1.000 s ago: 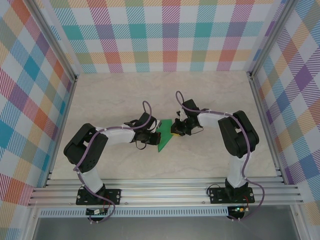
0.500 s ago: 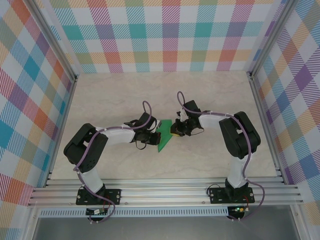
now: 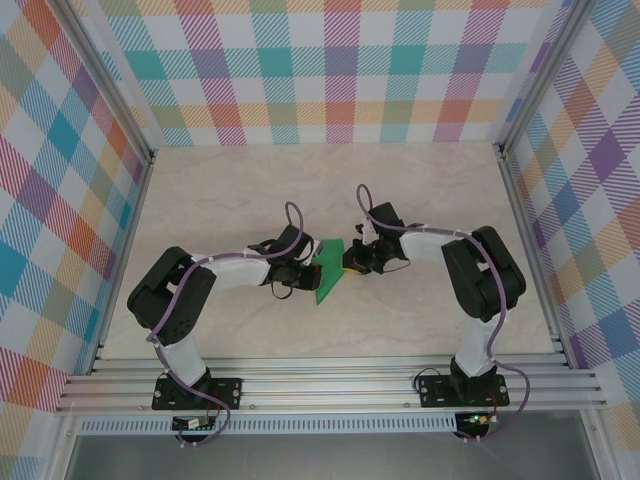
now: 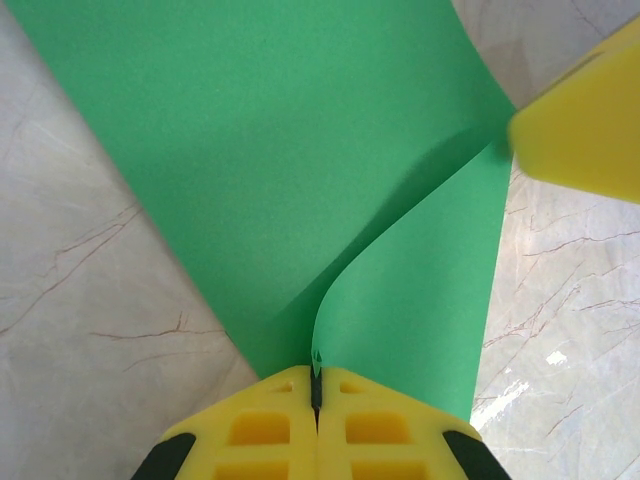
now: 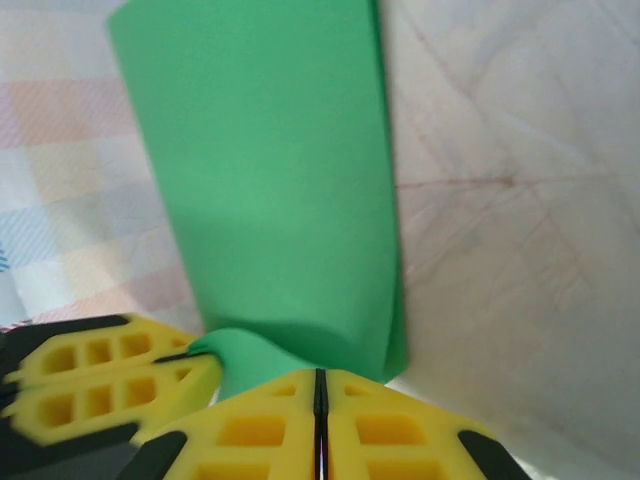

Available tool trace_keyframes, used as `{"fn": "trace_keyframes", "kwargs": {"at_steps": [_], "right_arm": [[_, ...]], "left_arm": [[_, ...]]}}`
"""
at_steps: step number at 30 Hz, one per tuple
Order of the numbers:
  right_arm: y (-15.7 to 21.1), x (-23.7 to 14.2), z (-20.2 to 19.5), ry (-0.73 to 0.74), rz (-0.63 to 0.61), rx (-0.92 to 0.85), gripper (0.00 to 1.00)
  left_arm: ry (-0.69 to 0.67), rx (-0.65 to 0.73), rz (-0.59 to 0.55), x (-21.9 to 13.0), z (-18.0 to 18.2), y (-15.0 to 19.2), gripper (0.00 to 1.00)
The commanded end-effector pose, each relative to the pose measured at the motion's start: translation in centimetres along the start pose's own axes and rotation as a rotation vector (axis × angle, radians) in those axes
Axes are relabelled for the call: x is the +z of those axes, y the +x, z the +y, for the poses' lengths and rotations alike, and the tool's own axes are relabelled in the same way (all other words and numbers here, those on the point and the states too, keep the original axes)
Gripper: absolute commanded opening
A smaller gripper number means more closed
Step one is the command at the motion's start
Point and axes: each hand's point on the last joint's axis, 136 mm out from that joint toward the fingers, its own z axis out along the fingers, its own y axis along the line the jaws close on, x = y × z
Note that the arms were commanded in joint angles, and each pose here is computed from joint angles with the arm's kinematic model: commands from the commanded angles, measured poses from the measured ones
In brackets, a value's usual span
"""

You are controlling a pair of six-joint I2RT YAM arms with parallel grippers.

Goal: Fold a paper plane with a square sheet of paper (pick it up from the middle)
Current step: Third fold the triangle at the center of the table.

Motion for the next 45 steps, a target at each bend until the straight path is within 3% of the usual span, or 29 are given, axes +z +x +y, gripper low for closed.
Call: {"fn": "trace_keyframes", "kwargs": {"at_steps": [1, 19, 28, 35, 45], "right_arm": [[0.5, -0.7, 2.7, -0.09, -0.006, -0.017, 0.1], [2.7, 3.7, -1.0, 0.001, 0.053, 0.03, 0.08], [2.8, 1.3, 2.0, -0.09, 0.02, -0.005, 0.09], [3.9, 1.9, 3.0, -0.147, 0.044, 0.0, 0.1], [4.8, 4.7, 0.0, -0.04, 0.067, 0.038, 0.08]], "left_arm": [[-0.033, -0.012, 0.027, 0.0, 1.2, 0.7, 0.01], [-0.048, -0.01, 0.036, 0.1, 1.5, 0.9, 0.01], [-0.051, -0.006, 0.034, 0.2, 1.6, 0.9, 0.01], [-0.047, -0.007, 0.036, 0.3, 1.6, 1.0, 0.01], [-0.049, -0.006, 0.04, 0.4, 1.6, 1.1, 0.01]]}}
